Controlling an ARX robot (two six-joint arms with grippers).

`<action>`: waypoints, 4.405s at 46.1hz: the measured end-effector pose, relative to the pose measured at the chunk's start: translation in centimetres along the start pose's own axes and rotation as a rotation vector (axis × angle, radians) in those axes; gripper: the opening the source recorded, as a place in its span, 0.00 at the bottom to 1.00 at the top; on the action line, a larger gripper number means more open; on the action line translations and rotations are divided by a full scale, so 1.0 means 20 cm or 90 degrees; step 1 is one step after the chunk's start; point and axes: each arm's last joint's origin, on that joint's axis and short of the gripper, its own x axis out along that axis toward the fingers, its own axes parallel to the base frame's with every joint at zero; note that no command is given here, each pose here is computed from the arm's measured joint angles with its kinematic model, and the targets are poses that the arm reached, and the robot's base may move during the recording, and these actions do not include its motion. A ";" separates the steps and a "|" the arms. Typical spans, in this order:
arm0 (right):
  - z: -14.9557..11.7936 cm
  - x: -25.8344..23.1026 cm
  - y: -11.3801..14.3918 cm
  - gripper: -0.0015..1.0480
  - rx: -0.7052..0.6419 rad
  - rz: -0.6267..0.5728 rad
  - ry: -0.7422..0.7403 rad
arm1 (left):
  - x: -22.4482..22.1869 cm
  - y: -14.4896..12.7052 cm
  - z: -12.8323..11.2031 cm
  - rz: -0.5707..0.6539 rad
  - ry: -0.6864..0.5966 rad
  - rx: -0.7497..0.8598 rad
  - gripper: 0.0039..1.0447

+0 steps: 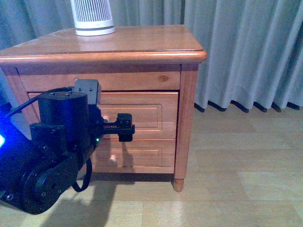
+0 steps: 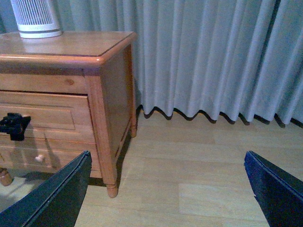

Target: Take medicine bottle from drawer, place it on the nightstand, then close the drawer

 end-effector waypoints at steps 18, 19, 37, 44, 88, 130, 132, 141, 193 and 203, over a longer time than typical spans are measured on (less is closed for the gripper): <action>0.00 0.00 0.00 0.93 0.000 0.000 0.000 | 0.11 0.03 -0.07 0.014 0.010 -0.001 0.94; 0.00 0.00 0.00 0.93 0.000 0.000 0.000 | 0.12 0.03 -0.07 0.014 0.010 -0.002 0.94; 0.00 0.00 0.00 0.93 0.000 0.000 0.000 | 0.19 0.01 -0.03 0.004 -0.004 -0.007 0.74; 0.00 0.00 0.00 0.93 0.000 0.000 0.000 | 0.19 0.01 -0.04 0.002 -0.001 -0.008 0.43; 0.00 0.00 0.00 0.93 0.000 0.000 0.000 | 0.17 -0.07 -0.09 -0.043 0.019 -0.006 0.60; 0.00 0.00 0.00 0.93 0.000 0.000 0.000 | 0.11 0.07 -0.14 0.025 0.033 0.002 0.94; 0.00 0.00 0.00 0.93 0.000 0.000 0.000 | 0.11 0.06 -0.13 0.024 0.034 0.002 0.94; 0.00 0.00 0.00 0.93 0.000 0.000 0.000 | 0.18 0.05 -0.05 0.022 0.014 -0.002 0.94; 0.00 0.00 0.00 0.93 0.000 0.000 0.000 | 0.20 0.03 -0.04 0.011 0.017 -0.018 0.25; 0.00 0.00 0.00 0.93 0.000 0.000 0.000 | 0.20 0.02 -0.05 0.011 0.015 -0.020 0.23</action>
